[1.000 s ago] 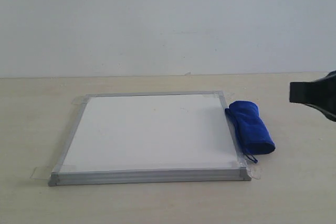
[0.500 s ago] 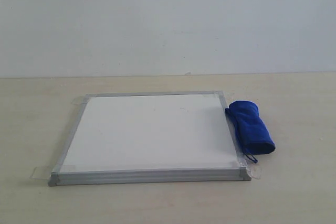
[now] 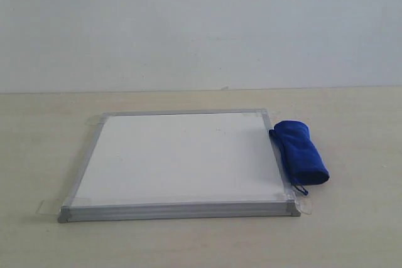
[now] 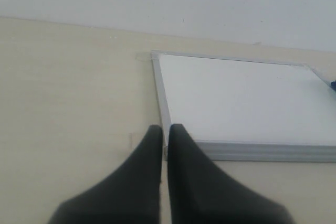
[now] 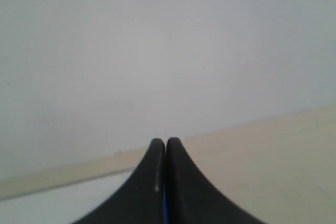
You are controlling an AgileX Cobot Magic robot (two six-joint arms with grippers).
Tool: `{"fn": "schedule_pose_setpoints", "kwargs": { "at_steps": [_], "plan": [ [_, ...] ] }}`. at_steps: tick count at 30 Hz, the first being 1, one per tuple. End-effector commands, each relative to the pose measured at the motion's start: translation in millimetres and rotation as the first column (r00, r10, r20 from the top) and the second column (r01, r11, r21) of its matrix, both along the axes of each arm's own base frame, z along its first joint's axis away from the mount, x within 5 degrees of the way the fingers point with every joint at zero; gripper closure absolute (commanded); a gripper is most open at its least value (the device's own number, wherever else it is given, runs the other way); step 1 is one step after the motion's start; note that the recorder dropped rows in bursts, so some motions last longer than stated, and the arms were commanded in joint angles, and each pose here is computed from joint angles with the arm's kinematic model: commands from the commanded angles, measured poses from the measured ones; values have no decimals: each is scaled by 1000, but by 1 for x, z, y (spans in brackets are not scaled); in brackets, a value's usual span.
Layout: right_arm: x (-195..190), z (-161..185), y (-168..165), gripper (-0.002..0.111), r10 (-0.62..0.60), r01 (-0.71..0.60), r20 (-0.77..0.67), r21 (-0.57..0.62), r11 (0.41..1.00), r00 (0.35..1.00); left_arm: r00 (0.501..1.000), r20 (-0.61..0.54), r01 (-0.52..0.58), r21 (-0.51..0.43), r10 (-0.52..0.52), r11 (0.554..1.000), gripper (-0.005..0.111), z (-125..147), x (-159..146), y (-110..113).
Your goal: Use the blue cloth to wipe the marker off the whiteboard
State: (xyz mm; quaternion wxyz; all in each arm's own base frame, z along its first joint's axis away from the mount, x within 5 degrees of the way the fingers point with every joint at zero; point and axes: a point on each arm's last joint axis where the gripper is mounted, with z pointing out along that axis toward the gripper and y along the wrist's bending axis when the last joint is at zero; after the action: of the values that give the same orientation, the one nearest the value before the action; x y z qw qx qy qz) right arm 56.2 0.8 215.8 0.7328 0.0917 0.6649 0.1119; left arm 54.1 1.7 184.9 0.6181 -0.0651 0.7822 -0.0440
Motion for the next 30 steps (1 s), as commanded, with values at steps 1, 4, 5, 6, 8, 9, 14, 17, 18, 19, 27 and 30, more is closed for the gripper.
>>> {"fn": "schedule_pose_setpoints", "kwargs": {
  "at_steps": [1, 4, 5, 6, 8, 9, 14, 17, 18, 19, 27, 30],
  "plan": [
    [0, -14, -1, 108, -24, 14, -131, -72, 997, 991, 1000, 9, 1, -9, -1, 1000, 103, 0, 0, 0],
    [0, -19, -2, 108, -30, 15, -192, -75, 997, 981, 1000, 9, 1, -9, -1, 1000, 103, 0, 0, 0],
    [0, -21, -2, 108, -30, 16, -209, -68, 998, 978, 1000, 9, 1, -9, -1, 1000, 103, 0, 0, 0],
    [-1, -22, -2, 108, -31, 17, -227, -64, 998, 973, 1000, 9, 1, -9, -1, 1000, 103, 0, 0, 0],
    [-1, -25, -2, 108, -34, 18, -259, -65, 998, 965, 1000, 9, 1, -9, -1, 1000, 103, 0, 0, 0],
    [-1, -27, -3, 108, -36, 18, -280, -65, 998, 959, 1000, 9, 1, -9, -1, 1000, 103, 0, 0, 0],
    [-2, -32, -3, 108, -47, 4, -331, -129, 992, 943, 1000, 9, 1, -9, -1, 1000, 103, 0, 0, 0],
    [-2, -32, -3, 108, -53, -13, -329, -197, 980, 943, 1000, 9, 1, -9, -1, 1000, 103, 0, 0, 0],
    [-2, -32, -3, 108, -55, -17, -328, -212, 977, 943, 1000, 9, 1, -9, -1, 1000, 103, 0, 0, 0],
    [-2, -32, -3, 108, -56, -20, -328, -224, 974, 943, 1000, 9, 1, -9, -1, 1000, 103, 0, 0, 0],
    [-2, -32, -3, 108, -57, -21, -327, -229, 973, 943, 1000, 9, 1, -9, -1, 1000, 103, 0, 0, 0],
    [-2, -32, -3, 108, -56, -21, -328, -227, 974, 943, 1000, 9, 1, -9, -1, 1000, 103, 0, 0, 0]
  ]
}}
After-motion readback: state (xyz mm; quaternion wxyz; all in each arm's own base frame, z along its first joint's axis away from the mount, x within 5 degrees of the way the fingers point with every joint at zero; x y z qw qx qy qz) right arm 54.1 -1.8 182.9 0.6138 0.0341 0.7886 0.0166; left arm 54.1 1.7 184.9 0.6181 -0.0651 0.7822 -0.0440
